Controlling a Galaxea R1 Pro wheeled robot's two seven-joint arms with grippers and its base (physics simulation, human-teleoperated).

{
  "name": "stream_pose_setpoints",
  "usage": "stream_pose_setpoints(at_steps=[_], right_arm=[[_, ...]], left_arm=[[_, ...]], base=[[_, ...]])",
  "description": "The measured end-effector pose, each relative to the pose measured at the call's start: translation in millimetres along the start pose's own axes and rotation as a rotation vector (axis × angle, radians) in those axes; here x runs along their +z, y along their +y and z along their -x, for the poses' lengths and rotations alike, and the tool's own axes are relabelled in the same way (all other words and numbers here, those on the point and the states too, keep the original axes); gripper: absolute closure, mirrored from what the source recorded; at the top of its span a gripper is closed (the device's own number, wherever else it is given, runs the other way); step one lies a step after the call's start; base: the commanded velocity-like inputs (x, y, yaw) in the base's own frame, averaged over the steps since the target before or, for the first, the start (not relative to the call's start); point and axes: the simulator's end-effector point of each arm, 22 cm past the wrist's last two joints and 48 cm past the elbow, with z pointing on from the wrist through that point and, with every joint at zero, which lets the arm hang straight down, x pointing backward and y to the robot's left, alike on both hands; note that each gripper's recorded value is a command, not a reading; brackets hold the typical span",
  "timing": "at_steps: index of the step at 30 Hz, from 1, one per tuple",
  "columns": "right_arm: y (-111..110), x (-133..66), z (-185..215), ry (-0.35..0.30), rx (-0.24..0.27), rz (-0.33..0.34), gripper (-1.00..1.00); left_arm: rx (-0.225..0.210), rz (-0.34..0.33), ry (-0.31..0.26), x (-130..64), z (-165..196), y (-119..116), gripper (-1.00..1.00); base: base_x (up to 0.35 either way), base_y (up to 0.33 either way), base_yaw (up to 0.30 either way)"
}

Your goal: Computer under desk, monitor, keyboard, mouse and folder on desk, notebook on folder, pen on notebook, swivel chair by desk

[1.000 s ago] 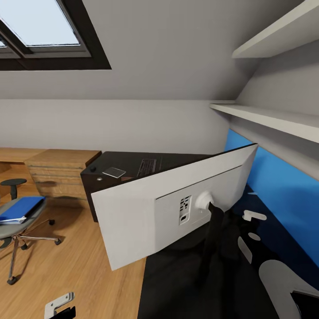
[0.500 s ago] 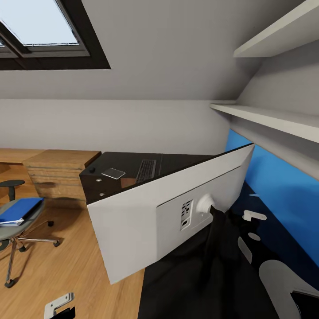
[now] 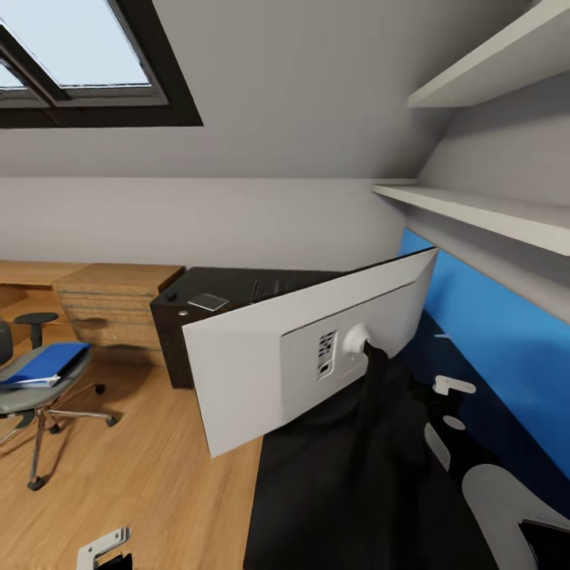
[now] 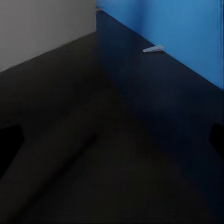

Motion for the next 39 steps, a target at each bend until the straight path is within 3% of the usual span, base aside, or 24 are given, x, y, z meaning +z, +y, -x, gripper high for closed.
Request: stream_pose_setpoints(at_steps=[18,24,32,36,39], right_arm=[[6,-1.3,-1,-0.003,0.005,0.009,-1.00],[12,-3.3,10,-0.059,0.019,0.018,-1.00],[35,-10.1,16,-0.110,0.030,0.057,-1.00],[69,-16.5,14,-0.119,-0.047,0.156,-1.00],[87,-21.6,10,-0.116,-0.064,0.201,-1.00]], left_arm=[[0.010,0.010,0.019,1.8,-11,3,-1.00],[0.011,0.012,0.021,2.1,-12,4,-1.00],[0.007,0.011,0.023,1.8,-13,3,-1.00],[0.011,0.014,0.044,2.1,-26,0,-1.00],[0.010,0.014,0.052,2.1,-33,-2,-1.00]], base=[[-0.335,0.013,0.000],[-0.296,0.172,0.000],[-0.220,0.227,0.000],[-0.036,0.090,0.000],[-0.011,0.027,0.000]])
